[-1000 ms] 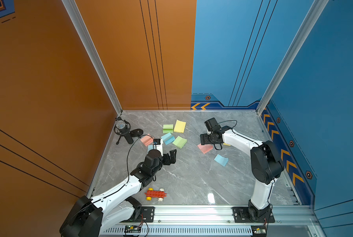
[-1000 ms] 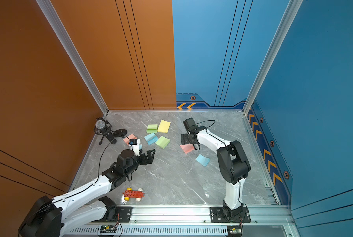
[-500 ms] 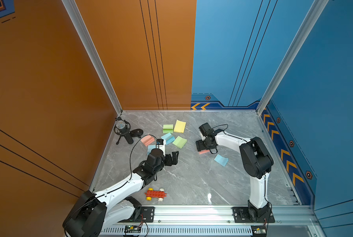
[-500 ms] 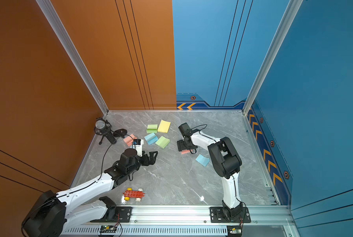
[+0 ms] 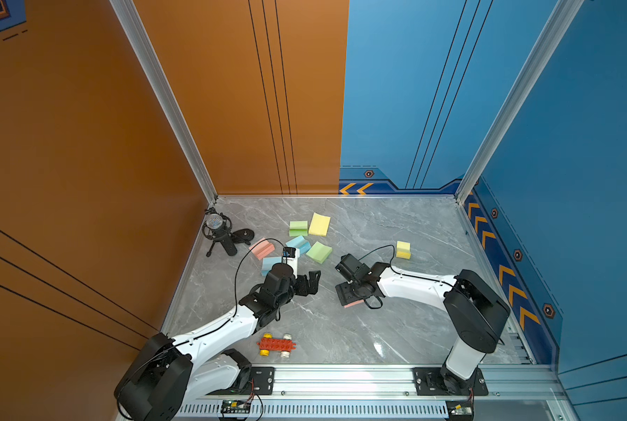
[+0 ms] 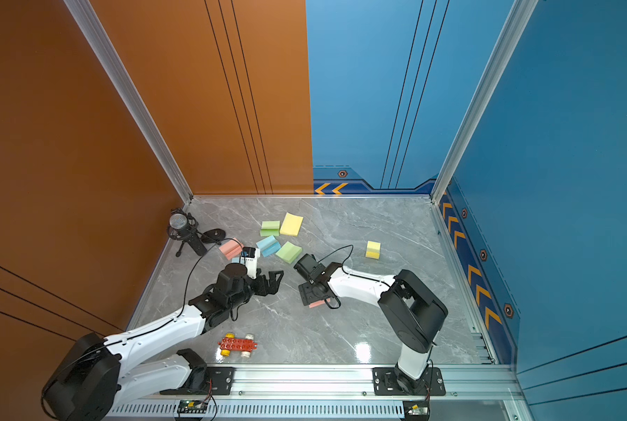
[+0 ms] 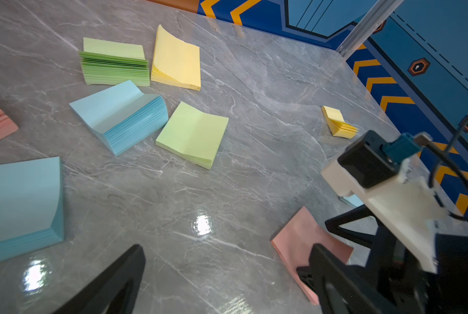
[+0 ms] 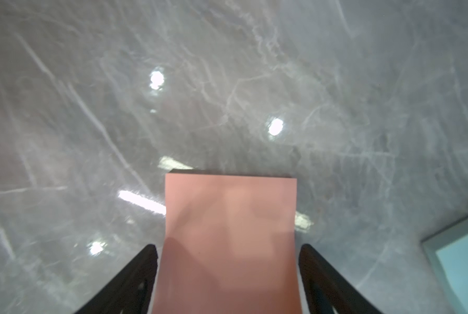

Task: Tear off pages from different memo pads
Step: Move the memo pad to the center of the board, then pick up the memo pad from the center of the board.

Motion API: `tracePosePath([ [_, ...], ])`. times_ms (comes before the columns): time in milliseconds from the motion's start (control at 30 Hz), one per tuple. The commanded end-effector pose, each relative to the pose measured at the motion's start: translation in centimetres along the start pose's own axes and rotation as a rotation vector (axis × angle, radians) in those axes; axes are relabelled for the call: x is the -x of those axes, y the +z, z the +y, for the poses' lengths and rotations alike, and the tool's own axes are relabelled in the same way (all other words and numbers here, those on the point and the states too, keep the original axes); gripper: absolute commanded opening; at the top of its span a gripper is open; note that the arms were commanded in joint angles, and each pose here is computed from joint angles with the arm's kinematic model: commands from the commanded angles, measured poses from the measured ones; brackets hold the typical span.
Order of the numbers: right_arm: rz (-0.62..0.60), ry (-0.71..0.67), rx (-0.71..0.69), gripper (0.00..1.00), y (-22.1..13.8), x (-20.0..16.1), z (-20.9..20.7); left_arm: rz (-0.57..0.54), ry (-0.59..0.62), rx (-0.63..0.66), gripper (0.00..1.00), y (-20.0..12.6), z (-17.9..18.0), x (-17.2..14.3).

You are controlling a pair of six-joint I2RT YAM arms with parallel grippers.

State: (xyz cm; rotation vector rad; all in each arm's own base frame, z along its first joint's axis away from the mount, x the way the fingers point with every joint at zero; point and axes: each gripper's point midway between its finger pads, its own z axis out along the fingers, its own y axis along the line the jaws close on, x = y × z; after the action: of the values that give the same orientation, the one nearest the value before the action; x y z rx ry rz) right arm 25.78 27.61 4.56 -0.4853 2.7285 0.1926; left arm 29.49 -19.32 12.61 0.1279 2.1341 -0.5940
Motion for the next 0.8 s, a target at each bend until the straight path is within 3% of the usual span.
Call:
tracePosePath([
  [0, -0.114, 0.108, 0.024, 0.89, -3.7, 1.6, -0.3, 0.039, 0.116, -0.111, 0.98, 0.3, -2.9, 0.0],
  [300, -0.252, 0.069, -0.049, 0.92, -10.4, 1.1, -7.7, 0.274, 0.325, -0.471, 0.98, 1.8, -8.9, -4.9],
  [467, -0.341, 0.079, -0.002, 0.95, -13.3, -0.1, -8.9, 0.409, 0.419, -0.439, 0.98, 3.7, -7.8, -7.6],
  [567, -0.37, 0.101, 0.013, 0.95, -14.0, -0.7, -9.7, 0.459, 0.416, -0.498, 0.99, 4.3, -8.6, -8.7],
  [767, -0.387, 0.096, 0.028, 0.96, -14.3, -1.3, -9.9, 0.565, 0.432, -0.487, 0.99, 6.1, -9.0, -10.7],
])
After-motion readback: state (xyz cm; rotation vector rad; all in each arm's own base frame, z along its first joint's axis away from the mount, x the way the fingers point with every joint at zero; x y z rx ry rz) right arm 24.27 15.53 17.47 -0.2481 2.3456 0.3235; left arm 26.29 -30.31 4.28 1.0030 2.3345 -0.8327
